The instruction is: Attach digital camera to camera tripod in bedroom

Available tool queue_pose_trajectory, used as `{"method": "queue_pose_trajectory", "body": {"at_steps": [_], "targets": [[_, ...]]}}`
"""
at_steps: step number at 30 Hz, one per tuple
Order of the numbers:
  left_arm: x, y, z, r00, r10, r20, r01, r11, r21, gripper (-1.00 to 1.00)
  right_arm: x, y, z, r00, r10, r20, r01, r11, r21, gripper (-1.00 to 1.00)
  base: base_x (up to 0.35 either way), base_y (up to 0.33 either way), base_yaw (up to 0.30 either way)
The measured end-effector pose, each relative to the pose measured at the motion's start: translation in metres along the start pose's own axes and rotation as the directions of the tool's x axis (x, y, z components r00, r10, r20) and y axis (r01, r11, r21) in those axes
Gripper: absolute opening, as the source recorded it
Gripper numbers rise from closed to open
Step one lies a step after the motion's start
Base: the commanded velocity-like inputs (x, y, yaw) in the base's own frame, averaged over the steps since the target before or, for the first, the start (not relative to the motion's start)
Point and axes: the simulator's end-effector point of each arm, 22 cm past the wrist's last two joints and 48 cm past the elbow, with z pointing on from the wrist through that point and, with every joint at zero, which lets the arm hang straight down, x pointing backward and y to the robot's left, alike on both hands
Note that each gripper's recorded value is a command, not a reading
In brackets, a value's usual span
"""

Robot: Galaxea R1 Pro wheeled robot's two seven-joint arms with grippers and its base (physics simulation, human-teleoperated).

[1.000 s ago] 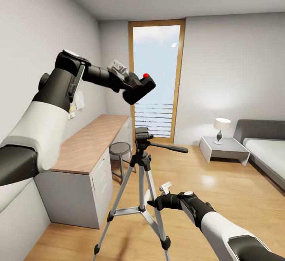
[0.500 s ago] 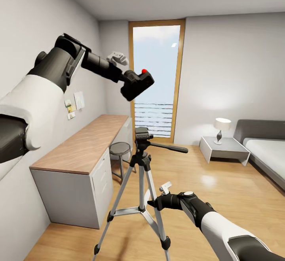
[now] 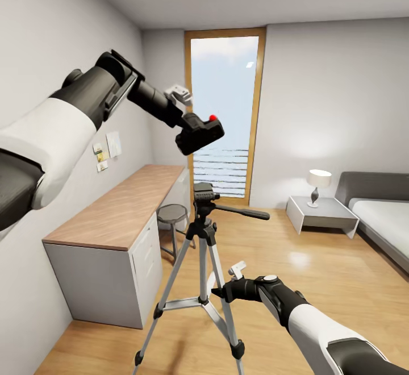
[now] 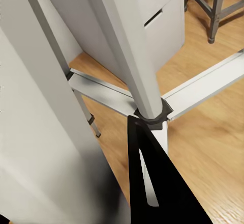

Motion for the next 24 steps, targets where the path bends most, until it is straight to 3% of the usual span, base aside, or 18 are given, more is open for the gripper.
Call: {"method": "queue_pose_trajectory", "body": {"at_steps": [5,14,20,24], "targets": [[0.009,-0.005,0.010,0.998,0.037,-0.059,-0.037,0.999,-0.008,-1.00,0.000,0.000,0.000,1.000,0.000,0.000,0.000,1.000,0.000,-1.00,0.000,0.000,0.000],[0.012,-0.013,0.020,0.992,0.076,-0.102,-0.077,0.997,-0.006,-1.00,0.000,0.000,0.000,1.000,0.001,0.001,-0.001,1.000,0.000,-1.00,0.000,0.000,0.000],[0.025,-0.018,0.034,0.973,0.137,-0.185,-0.142,0.990,-0.014,-1.00,0.000,0.000,0.000,1.000,0.001,0.001,-0.001,1.000,0.001,-1.00,0.000,0.000,0.000],[0.028,-0.022,0.038,0.966,0.154,-0.208,-0.160,0.987,-0.012,-1.00,0.000,-0.001,0.000,1.000,0.003,0.003,-0.003,1.000,0.002,-1.00,0.000,0.000,0.000]]}}
